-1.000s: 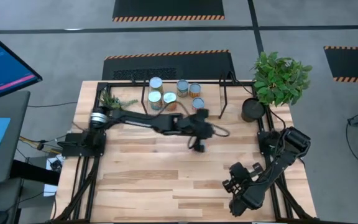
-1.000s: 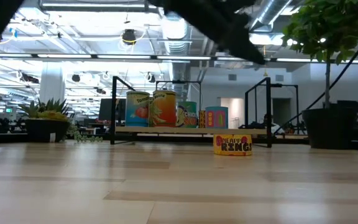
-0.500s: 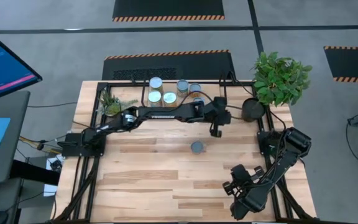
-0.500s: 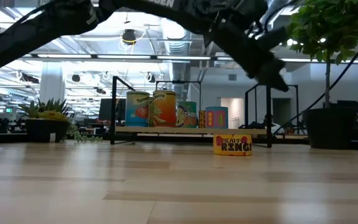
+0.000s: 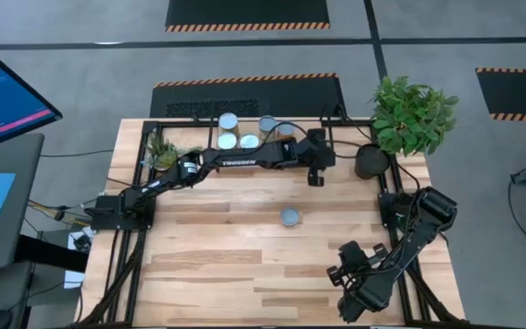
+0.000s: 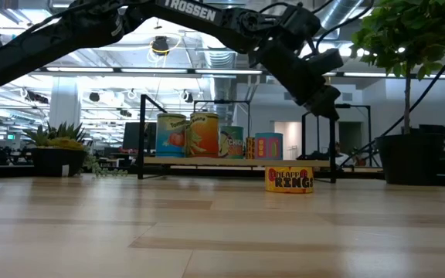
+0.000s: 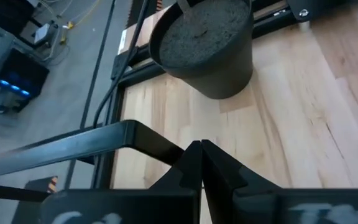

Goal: Pick and place cans onto a shelf
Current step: Put the canned pineapple on the shelf

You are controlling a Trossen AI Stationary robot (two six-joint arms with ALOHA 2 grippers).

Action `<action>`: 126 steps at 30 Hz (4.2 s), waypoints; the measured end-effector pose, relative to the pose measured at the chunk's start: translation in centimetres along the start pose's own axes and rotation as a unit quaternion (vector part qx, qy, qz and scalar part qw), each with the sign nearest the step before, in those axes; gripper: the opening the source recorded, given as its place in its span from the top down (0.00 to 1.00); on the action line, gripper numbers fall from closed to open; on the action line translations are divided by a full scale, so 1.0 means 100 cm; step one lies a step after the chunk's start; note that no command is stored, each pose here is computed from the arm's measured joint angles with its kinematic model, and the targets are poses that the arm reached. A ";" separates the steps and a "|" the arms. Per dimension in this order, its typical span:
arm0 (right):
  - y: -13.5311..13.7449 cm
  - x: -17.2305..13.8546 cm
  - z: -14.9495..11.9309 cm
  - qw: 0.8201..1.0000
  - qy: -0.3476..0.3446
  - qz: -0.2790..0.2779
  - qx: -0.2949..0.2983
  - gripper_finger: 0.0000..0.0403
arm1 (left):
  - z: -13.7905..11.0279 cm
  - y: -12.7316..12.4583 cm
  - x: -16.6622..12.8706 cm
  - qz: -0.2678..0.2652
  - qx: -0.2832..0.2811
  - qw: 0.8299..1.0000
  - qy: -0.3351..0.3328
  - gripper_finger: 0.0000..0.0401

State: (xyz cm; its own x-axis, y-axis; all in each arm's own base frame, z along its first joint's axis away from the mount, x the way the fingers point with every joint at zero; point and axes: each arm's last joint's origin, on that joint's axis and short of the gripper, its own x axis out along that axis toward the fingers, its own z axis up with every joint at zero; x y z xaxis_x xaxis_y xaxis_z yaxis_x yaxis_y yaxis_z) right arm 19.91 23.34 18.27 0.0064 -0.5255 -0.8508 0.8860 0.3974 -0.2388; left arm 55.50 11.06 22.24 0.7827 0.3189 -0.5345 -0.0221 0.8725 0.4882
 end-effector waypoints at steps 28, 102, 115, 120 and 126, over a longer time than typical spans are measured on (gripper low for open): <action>-0.014 -0.010 -0.026 0.999 0.013 0.011 -0.033 0.97 | 0.004 -0.107 -0.114 -0.293 0.024 0.913 0.282 0.64; -0.015 -0.010 -0.027 1.000 0.020 0.002 -0.003 0.97 | 0.007 0.043 -0.065 -0.032 -0.019 0.996 0.084 1.00; -0.016 -0.010 -0.026 1.000 0.017 -0.004 -0.005 0.97 | -0.007 0.033 -0.043 -0.058 -0.024 0.993 0.097 1.00; -0.016 -0.010 -0.026 1.000 0.017 -0.004 -0.005 0.96 | -0.012 0.029 -0.036 -0.066 -0.023 0.992 0.104 1.00; -0.016 -0.009 -0.026 1.000 0.016 -0.005 -0.006 0.97 | -0.015 0.024 -0.028 -0.079 -0.034 0.992 0.092 1.00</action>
State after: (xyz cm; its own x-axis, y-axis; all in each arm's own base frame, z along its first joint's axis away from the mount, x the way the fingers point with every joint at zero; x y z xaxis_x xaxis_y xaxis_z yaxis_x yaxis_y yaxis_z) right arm 17.26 25.12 18.26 -0.0180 -0.5047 -0.8631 0.8808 0.4005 -0.2526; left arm 52.37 12.81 23.85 0.6526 0.2331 -0.7209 0.0455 0.9377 0.3444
